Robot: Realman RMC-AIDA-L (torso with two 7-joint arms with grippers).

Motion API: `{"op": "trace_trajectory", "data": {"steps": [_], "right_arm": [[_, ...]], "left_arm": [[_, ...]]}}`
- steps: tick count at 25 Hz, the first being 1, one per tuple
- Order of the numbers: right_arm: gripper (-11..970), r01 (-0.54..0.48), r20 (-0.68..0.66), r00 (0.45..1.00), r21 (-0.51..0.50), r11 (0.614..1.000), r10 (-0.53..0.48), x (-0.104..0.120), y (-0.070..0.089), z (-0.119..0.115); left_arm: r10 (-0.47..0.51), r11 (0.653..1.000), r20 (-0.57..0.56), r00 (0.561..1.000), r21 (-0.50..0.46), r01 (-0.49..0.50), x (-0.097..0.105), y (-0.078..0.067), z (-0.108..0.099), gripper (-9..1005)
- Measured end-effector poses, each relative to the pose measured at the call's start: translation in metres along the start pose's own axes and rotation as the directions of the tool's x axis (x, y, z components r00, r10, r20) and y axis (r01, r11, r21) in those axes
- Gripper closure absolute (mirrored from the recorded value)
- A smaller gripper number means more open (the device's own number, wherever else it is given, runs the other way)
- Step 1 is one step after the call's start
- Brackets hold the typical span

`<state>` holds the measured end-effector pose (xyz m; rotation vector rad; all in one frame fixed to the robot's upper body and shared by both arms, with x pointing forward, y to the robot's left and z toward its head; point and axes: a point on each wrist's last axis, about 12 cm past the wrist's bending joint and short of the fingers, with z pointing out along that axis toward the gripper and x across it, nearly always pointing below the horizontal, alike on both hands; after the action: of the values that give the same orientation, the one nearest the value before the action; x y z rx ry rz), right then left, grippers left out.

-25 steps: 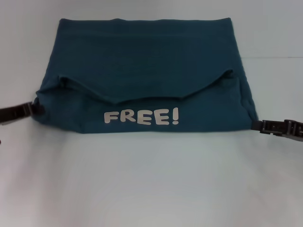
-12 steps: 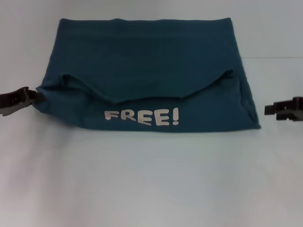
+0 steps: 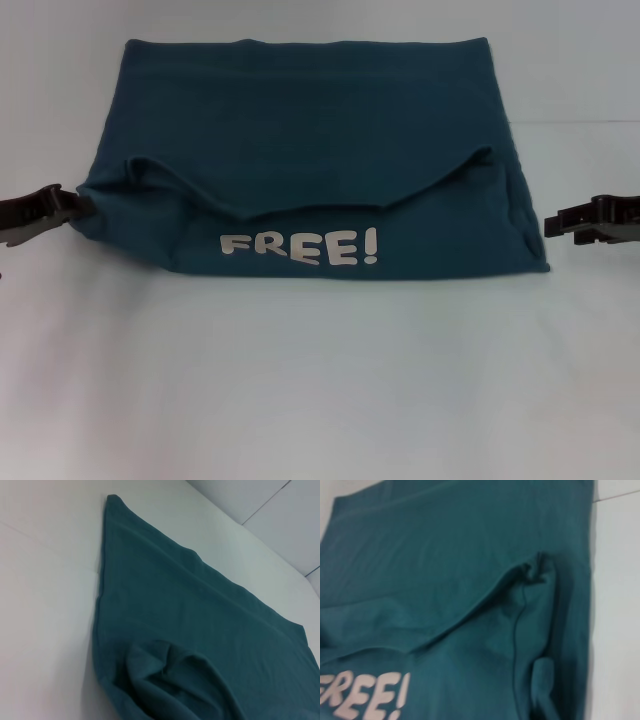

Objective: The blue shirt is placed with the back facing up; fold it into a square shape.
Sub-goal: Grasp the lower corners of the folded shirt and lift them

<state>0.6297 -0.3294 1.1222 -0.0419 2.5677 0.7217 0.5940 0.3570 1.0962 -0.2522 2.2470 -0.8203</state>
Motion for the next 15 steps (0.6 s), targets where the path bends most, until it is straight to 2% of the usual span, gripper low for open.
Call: {"op": "trace_trajectory", "data": {"steps": [9, 15], "right_arm": [[403, 0.059, 0.023, 0.998, 0.048, 0.997, -0.06, 0.006, 0.011, 0.028], [439, 0.084, 0.038, 0.995, 0.078, 0.993, -0.087, 0.009, 0.017, 0.041]], "left_arm": [[0.0, 1.0, 0.004, 1.0, -0.003, 0.0, -0.001, 0.0, 0.0, 996], [-0.008, 1.0, 0.003, 1.0, -0.003, 0.008, 0.002, 0.001, 0.0, 995]]}}
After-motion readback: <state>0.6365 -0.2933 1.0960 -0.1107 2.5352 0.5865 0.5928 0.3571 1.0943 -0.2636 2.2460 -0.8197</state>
